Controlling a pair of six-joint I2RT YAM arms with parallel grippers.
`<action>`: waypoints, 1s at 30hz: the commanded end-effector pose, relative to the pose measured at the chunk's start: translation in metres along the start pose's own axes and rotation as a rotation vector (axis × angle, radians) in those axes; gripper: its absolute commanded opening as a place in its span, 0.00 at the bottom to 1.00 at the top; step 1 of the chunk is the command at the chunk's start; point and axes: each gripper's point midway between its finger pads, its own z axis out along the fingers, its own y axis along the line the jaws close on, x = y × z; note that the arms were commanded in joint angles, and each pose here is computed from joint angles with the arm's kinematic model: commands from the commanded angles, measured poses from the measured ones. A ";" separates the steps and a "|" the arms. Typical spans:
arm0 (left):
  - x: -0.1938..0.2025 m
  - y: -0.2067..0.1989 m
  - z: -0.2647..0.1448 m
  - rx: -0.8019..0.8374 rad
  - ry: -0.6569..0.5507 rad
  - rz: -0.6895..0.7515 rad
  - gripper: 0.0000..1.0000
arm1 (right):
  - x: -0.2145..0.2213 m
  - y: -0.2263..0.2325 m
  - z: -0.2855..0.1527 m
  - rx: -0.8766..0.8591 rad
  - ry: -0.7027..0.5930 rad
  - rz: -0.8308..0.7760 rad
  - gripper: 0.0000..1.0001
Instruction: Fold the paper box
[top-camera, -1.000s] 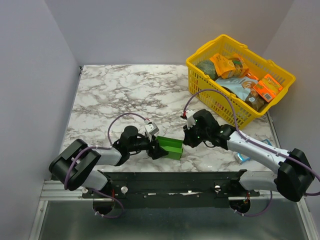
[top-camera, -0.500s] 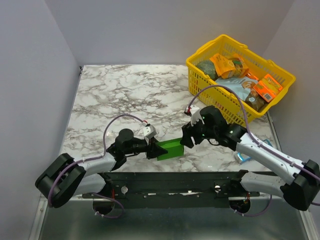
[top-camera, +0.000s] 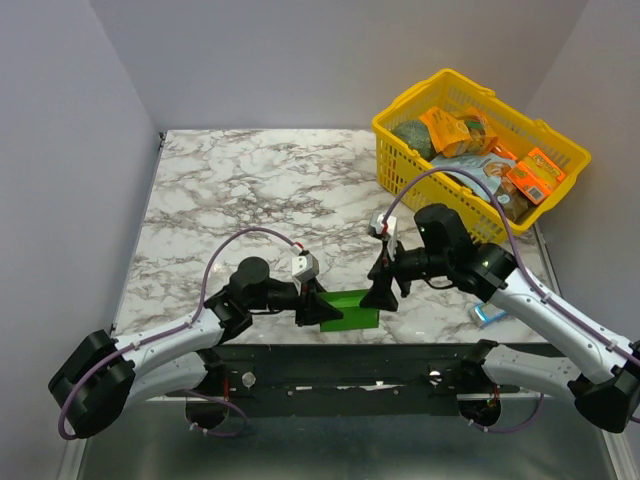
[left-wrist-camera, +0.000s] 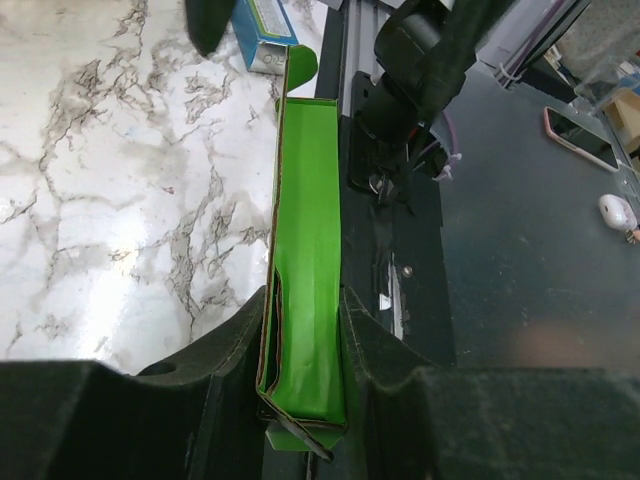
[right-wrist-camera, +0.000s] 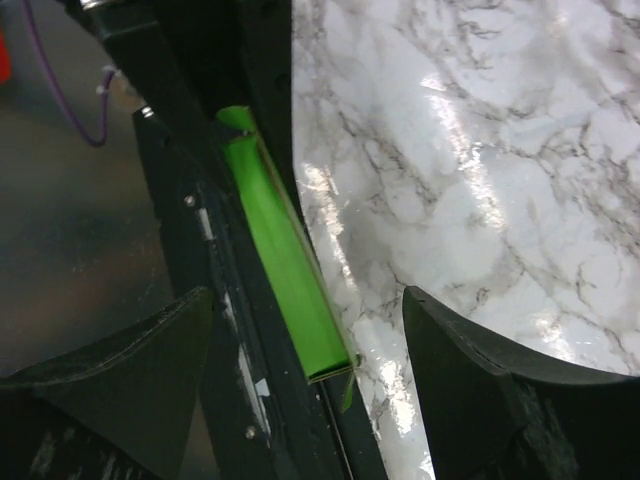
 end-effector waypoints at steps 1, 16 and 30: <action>-0.006 -0.004 -0.001 0.001 0.017 0.015 0.17 | 0.017 0.029 0.000 -0.131 0.083 -0.046 0.84; -0.015 -0.011 -0.002 0.025 0.002 0.036 0.17 | 0.032 -0.002 0.040 -0.011 0.163 -0.133 0.83; -0.034 0.031 -0.001 -0.156 0.019 0.058 0.55 | 0.039 -0.014 0.061 -0.012 0.209 -0.111 0.31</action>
